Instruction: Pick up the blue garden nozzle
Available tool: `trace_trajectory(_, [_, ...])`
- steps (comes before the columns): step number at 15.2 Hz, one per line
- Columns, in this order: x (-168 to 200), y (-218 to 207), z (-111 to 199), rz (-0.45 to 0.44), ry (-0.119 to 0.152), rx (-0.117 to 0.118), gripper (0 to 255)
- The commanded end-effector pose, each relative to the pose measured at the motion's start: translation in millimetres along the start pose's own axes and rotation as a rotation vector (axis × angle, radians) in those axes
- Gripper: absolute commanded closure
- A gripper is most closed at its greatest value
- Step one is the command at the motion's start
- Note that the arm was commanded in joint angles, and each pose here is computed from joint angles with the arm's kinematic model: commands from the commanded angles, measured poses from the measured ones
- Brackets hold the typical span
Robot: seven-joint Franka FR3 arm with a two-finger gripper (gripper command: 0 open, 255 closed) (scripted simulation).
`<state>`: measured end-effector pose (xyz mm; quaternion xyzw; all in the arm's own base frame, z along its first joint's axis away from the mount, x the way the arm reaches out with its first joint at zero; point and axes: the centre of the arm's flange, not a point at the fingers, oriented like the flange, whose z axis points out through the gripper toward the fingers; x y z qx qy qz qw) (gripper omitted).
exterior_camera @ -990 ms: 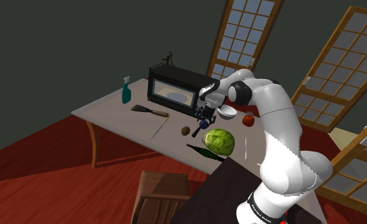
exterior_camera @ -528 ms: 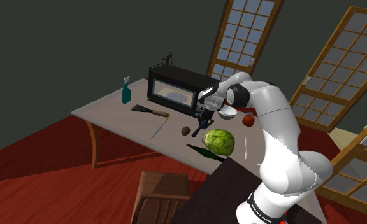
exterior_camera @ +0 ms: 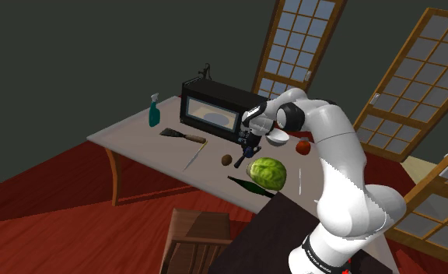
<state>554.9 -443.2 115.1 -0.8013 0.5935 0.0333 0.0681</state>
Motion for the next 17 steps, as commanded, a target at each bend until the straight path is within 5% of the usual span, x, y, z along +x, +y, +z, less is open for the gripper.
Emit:
trace_trajectory(1, [-1,0,-5,0.000,0.000,0.000,255])
trace_trajectory(17, [-11,-5,-79,0.000,0.000,0.000,255])
